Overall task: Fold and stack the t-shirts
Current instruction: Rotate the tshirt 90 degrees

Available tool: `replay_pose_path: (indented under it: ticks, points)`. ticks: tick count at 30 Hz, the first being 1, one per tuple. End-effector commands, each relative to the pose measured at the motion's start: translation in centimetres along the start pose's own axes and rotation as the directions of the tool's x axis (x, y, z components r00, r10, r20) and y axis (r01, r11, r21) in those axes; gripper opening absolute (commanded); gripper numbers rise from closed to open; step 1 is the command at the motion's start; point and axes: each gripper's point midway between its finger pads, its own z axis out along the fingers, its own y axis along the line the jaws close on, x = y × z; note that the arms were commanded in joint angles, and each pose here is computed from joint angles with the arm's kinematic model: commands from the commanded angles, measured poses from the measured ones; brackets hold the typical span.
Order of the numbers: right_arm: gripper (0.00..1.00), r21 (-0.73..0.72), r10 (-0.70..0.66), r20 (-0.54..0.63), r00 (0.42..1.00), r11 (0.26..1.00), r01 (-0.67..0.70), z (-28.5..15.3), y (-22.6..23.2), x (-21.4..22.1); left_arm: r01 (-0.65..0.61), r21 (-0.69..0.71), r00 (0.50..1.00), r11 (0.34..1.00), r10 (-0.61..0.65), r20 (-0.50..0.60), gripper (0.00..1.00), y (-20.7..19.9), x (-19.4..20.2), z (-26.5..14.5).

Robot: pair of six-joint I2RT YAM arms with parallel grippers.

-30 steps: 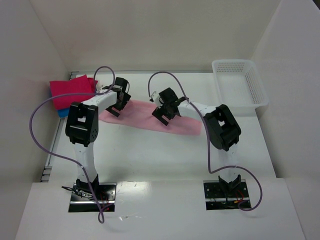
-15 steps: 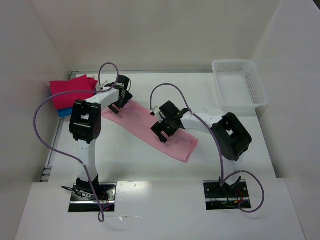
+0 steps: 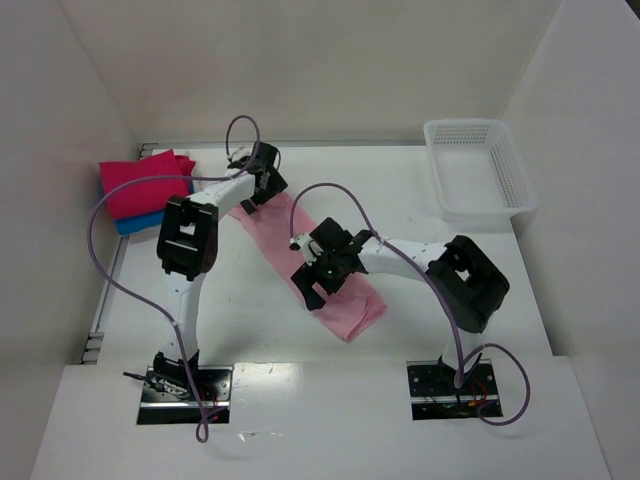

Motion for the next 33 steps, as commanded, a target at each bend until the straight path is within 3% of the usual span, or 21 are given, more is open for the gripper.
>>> replay_pose_path:
  ticks: [1,6,9,15,19,22,25,29,33]
  points:
    - [1.00,-0.032,0.032,-0.028,0.999,0.999,-0.033,0.5,1.4,1.4,-0.099,0.097,0.993,0.990,0.105,-0.061,0.99,-3.0,3.0,0.2]
    - [1.00,-0.014,0.048,0.011,0.999,0.999,-0.048,-0.1,1.4,1.2,-0.287,0.265,0.945,0.920,0.317,-0.076,0.99,-8.2,5.9,-0.3]
    - [1.00,-0.004,0.061,0.037,0.997,0.998,-0.061,-0.5,1.4,0.8,-0.333,0.341,0.920,0.879,0.382,-0.087,0.99,-11.2,6.9,-1.2]
    - [1.00,-0.017,0.104,0.058,0.993,0.995,-0.103,-0.4,1.7,0.6,-0.449,0.364,0.876,0.816,0.481,0.001,0.99,-14.1,7.2,-3.6]
    - [1.00,0.002,0.111,0.102,0.989,0.994,-0.112,-1.4,2.3,-0.6,-0.457,0.352,0.880,0.817,0.473,0.044,0.99,-14.1,5.6,-5.4]
    - [1.00,0.068,0.134,0.229,0.964,0.986,-0.154,-3.8,1.7,-3.4,-0.492,0.346,0.869,0.799,0.475,0.139,0.99,-13.7,3.0,-7.6]
    - [1.00,0.187,0.116,0.369,0.922,0.963,-0.196,-8.3,0.4,-6.6,-0.519,0.360,0.854,0.776,0.450,0.260,0.99,-13.3,-2.0,-12.9]
    - [1.00,0.307,0.154,0.499,0.853,0.889,-0.340,-14.3,-2.9,-8.3,-0.519,0.340,0.841,0.784,0.398,0.367,0.99,-11.7,-7.8,-18.2]
    - [1.00,0.374,0.199,0.524,0.828,0.819,-0.434,-16.3,-5.8,-6.8,-0.539,0.361,0.830,0.761,0.408,0.379,0.99,-9.8,-8.6,-21.9]
